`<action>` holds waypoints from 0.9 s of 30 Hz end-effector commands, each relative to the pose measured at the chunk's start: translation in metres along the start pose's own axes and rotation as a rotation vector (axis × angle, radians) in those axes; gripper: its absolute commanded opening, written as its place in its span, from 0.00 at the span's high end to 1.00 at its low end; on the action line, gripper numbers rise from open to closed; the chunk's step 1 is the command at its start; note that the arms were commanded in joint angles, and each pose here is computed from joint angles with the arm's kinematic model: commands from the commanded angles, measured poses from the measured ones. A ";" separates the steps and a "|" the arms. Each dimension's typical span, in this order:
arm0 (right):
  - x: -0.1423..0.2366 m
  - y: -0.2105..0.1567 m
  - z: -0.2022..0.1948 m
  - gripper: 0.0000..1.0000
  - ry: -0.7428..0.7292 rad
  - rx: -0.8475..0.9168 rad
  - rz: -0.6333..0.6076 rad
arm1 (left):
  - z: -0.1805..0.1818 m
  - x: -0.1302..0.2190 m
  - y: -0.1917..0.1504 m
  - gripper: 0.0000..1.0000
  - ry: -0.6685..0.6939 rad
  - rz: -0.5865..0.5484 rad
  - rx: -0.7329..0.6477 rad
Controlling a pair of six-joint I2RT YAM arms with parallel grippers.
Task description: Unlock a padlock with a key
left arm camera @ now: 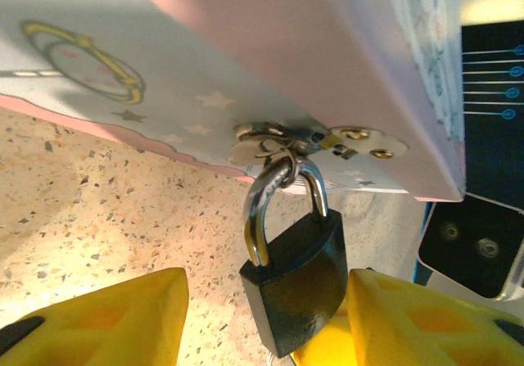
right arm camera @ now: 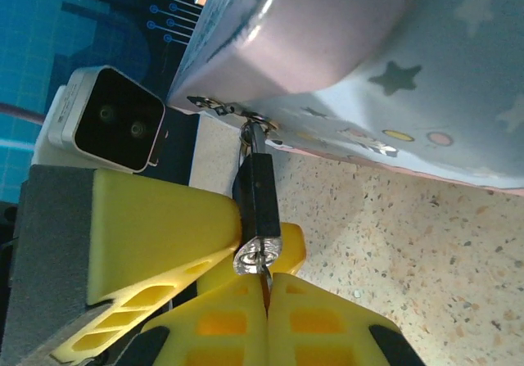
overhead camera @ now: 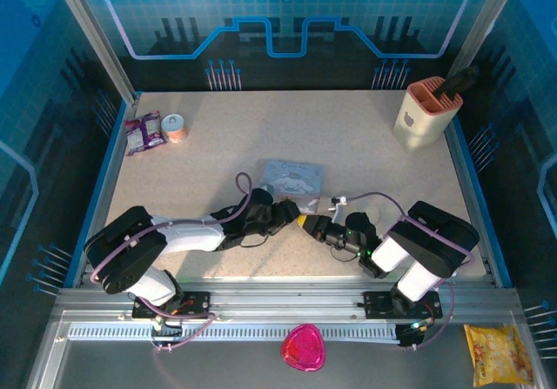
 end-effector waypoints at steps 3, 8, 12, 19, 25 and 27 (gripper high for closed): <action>-0.003 0.000 0.013 1.00 0.059 -0.052 -0.056 | -0.004 0.011 0.007 0.45 -0.071 -0.079 -0.015; -0.005 -0.009 0.011 1.00 0.046 -0.089 -0.053 | -0.001 0.010 0.011 0.51 -0.134 -0.113 0.010; -0.008 -0.015 0.017 1.00 0.061 -0.105 -0.047 | 0.004 0.005 0.009 0.57 -0.132 -0.102 0.040; -0.011 -0.020 0.018 1.00 0.061 -0.122 -0.043 | 0.014 -0.001 0.004 0.62 -0.119 -0.080 0.076; -0.012 -0.022 0.012 1.00 0.039 -0.126 -0.053 | 0.011 -0.002 0.004 0.83 -0.119 -0.070 0.077; -0.012 -0.022 0.011 1.00 0.034 -0.122 -0.053 | 0.010 -0.002 0.004 0.87 -0.116 -0.072 0.077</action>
Point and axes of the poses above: each hand's point on the last joint's axis, 136 mm out from that joint toward the fingers, its own x axis back along the fingers, its own z axis along the line the jaws close on, y = z × x, the point moved 5 cm from there along x, back along the fingers, and after that the axes turned 9 degrees about -x, right-handed, at the moved point
